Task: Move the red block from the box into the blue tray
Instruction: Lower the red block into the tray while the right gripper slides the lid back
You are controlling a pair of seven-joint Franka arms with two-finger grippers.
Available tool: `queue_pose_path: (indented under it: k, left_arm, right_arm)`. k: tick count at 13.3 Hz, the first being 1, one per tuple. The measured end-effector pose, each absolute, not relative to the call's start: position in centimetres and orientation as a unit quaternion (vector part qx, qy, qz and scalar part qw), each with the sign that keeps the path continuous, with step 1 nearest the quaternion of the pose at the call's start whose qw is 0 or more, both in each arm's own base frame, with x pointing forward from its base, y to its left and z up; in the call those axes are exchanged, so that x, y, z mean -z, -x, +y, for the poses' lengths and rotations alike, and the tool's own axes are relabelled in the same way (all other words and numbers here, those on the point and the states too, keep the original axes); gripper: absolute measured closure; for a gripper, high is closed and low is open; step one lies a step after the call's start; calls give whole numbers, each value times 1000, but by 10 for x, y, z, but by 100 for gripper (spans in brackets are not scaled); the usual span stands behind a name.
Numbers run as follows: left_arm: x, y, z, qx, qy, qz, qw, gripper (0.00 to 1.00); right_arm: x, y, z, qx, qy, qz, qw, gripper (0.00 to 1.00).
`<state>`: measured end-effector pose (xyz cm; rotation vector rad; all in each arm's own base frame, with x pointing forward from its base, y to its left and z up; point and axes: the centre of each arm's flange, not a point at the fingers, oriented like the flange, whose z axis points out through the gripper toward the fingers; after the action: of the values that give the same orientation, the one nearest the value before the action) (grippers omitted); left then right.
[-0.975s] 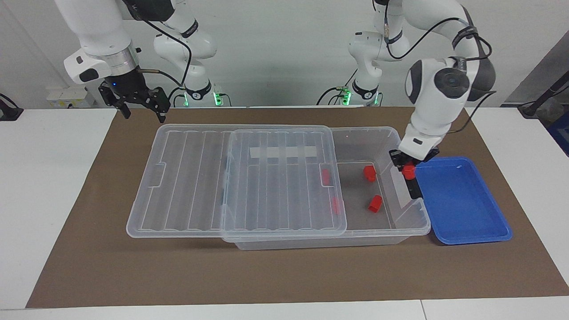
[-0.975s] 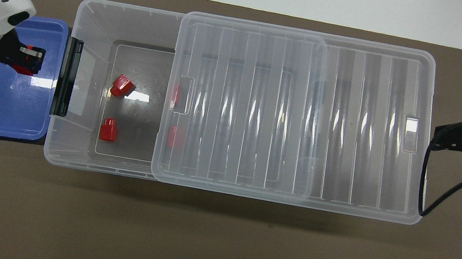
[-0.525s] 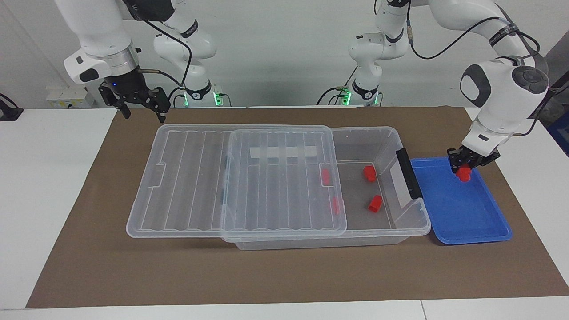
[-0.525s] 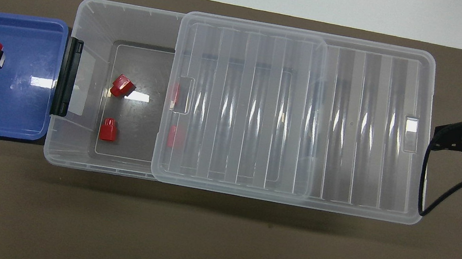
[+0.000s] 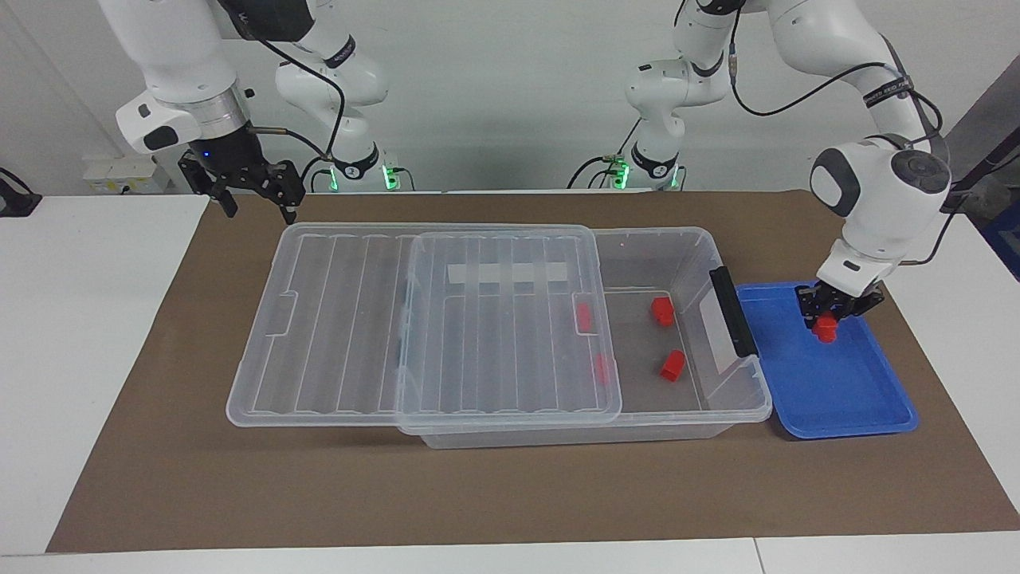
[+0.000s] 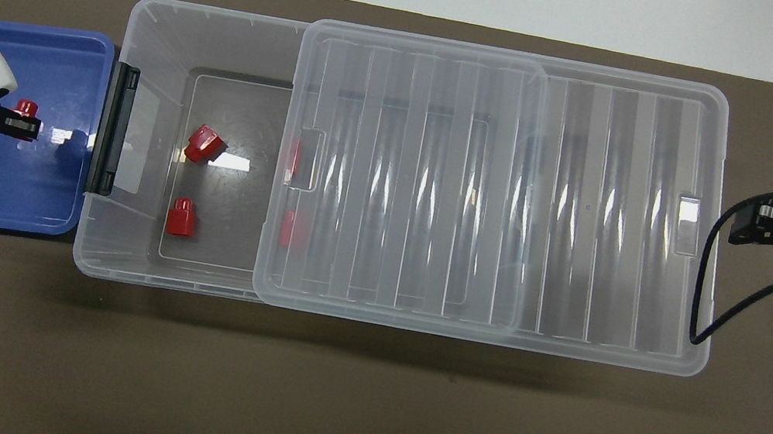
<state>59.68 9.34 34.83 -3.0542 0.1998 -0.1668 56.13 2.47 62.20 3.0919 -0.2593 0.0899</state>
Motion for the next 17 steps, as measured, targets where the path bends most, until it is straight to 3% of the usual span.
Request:
queue_pose_path:
  k: [4,8,17]
  left_arm:
    - [-341,-596,99,53,996,58,35,65]
    - [-319,-598,109,53,997,50,35,65]
    - [-300,-592,99,66,996,53,31,65]
  right_arm:
    - [-571,-574,-6,-54,-995,-86,17,99]
    - [-535,-579,-50,-72,-993,-97,19,99]
    - [-470,-599,-50,-90,-992,-92,16,99]
